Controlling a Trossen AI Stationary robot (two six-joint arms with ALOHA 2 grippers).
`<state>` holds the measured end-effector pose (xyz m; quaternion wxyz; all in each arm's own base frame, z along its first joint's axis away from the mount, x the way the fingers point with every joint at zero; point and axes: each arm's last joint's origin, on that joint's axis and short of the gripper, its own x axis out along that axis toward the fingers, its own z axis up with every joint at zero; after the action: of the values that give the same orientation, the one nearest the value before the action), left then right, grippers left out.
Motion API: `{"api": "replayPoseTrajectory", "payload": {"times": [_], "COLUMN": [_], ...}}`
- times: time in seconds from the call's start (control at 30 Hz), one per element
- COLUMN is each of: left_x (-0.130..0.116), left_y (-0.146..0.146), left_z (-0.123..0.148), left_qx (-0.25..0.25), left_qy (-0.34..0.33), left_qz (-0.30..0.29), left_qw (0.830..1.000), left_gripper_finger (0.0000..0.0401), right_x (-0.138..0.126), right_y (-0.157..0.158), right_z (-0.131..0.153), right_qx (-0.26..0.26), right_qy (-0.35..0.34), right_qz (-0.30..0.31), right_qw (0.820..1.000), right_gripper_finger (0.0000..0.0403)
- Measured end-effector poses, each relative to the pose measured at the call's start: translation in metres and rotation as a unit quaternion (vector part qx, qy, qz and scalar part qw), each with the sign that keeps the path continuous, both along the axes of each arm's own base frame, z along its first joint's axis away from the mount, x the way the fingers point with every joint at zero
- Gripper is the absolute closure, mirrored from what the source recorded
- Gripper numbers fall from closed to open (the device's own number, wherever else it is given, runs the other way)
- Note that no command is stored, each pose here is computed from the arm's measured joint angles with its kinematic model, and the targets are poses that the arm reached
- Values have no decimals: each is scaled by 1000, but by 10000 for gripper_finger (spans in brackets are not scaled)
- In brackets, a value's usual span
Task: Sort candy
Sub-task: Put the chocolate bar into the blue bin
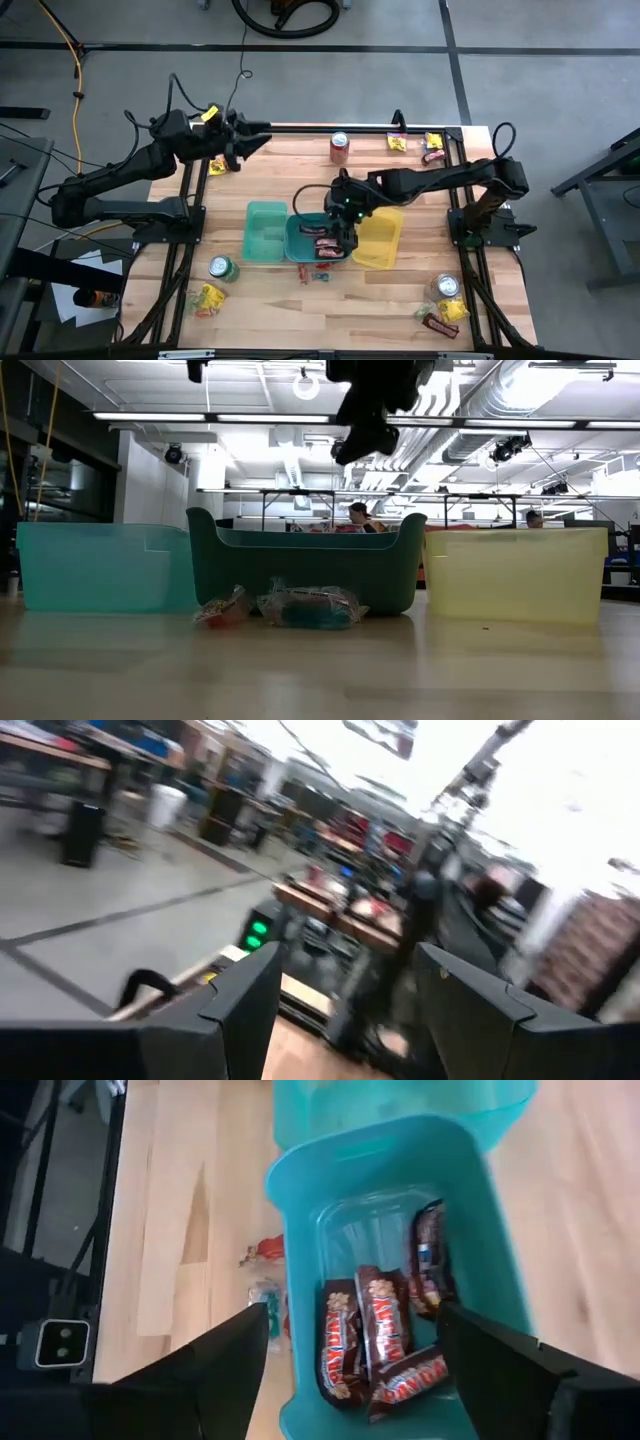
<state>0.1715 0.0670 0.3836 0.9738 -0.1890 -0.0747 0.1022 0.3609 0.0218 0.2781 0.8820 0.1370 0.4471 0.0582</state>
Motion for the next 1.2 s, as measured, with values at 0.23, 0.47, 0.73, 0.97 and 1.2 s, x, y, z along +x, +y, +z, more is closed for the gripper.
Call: {"api": "replayPoseTrajectory", "payload": {"times": [0.23,0.47,0.73,0.97,1.2], "left_x": [2,2,-1,8,9], "left_y": [-6,-5,17,74,115], "left_z": [-15,-42,-107,-137,-194], "left_qx": [33,50,-105,-142,-237], "left_qy": [81,177,456,608,665], "left_qz": [-92,-35,172,315,348], "left_qw": [992,982,867,715,617], "left_gripper_finger": [185,185,185,185,185], "right_x": [-7,-36,-87,-110,-118], "right_y": [-16,-35,-52,-76,-84], "right_z": [44,66,58,40,31], "right_qx": [-60,-114,-148,-140,-114], "right_qy": [4,46,64,23,32], "right_qz": [-64,-129,-187,-245,-237], "right_qw": [996,984,969,959,964], "right_gripper_finger": [116,116,116,116,116]}}
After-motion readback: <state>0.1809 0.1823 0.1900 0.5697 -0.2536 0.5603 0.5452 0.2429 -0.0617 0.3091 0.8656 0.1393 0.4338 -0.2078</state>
